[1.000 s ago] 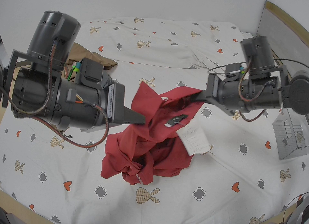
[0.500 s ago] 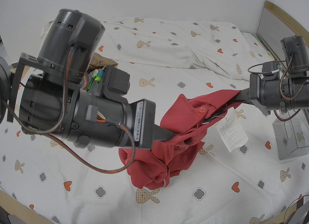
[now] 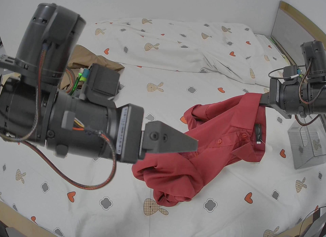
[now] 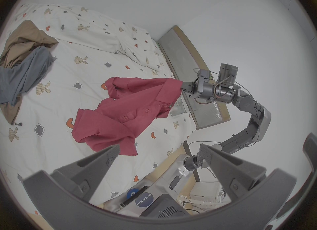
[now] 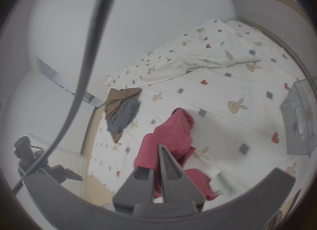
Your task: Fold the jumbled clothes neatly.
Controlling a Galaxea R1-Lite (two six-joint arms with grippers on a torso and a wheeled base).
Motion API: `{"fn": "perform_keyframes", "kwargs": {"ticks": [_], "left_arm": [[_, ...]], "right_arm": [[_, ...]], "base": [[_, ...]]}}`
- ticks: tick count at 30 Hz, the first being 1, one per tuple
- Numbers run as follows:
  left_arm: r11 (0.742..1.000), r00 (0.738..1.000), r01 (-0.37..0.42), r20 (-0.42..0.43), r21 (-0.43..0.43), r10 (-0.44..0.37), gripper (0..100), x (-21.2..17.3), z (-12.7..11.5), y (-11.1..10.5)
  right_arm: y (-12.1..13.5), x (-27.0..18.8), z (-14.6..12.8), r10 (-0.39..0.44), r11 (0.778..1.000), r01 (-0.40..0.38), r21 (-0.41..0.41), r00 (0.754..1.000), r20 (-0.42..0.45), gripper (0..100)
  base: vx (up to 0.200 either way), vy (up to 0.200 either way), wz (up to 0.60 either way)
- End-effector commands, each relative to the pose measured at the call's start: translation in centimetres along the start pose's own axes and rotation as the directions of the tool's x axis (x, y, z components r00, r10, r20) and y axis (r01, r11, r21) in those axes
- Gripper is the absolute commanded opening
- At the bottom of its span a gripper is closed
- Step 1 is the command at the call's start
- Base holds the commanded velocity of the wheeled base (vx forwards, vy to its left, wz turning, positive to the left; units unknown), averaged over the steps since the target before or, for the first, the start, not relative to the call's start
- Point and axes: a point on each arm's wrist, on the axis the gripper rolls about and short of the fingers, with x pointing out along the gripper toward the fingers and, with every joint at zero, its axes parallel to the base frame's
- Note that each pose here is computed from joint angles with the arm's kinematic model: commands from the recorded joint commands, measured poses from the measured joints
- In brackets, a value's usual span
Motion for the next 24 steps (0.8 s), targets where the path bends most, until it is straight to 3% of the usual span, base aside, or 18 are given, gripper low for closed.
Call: {"fn": "perform_keyframes", "kwargs": {"ticks": [1, 8, 11, 16, 17, 24], "left_arm": [[0.999, 0.999, -0.041, 0.031, -0.033, 0.042, 100, -0.8, 0.3, 1.4], [0.989, 0.993, -0.114, 0.018, -0.094, 0.117, 100, 0.1, 0.7, 4.1], [0.988, 0.992, -0.118, 0.027, -0.102, 0.121, 100, -0.1, 0.9, 4.4], [0.981, 0.986, -0.162, 0.032, -0.105, 0.166, 100, 0.4, 1.8, 7.2], [0.981, 0.986, -0.163, 0.031, -0.108, 0.167, 100, 0.4, 1.8, 7.3], [0.979, 0.990, -0.127, 0.039, -0.158, 0.135, 100, 0.6, 2.6, 10.8]], "right_arm": [[-2.2, 0.3, 1.0, -0.074, 0.997, 0.074, -0.006, 0.997, 0.023, 0], [-5.2, -0.1, 2.0, -0.173, 0.985, 0.171, 0.034, 0.984, 0.051, 0], [-5.5, -0.3, 2.1, -0.185, 0.982, 0.184, 0.032, 0.981, 0.058, 0], [-6.3, -0.3, 1.9, -0.211, 0.977, 0.210, 0.034, 0.976, 0.053, 0], [-6.3, -0.3, 2.0, -0.211, 0.977, 0.209, 0.034, 0.976, 0.054, 100], [-7.8, 2.3, 2.0, -0.281, 0.959, 0.280, 0.047, 0.960, 0.011, 100]], "base": [[0.000, 0.000, 0.00], [0.000, 0.000, 0.00], [0.000, 0.000, 0.00], [0.000, 0.000, 0.00], [0.000, 0.000, 0.00], [0.000, 0.000, 0.00]]}}
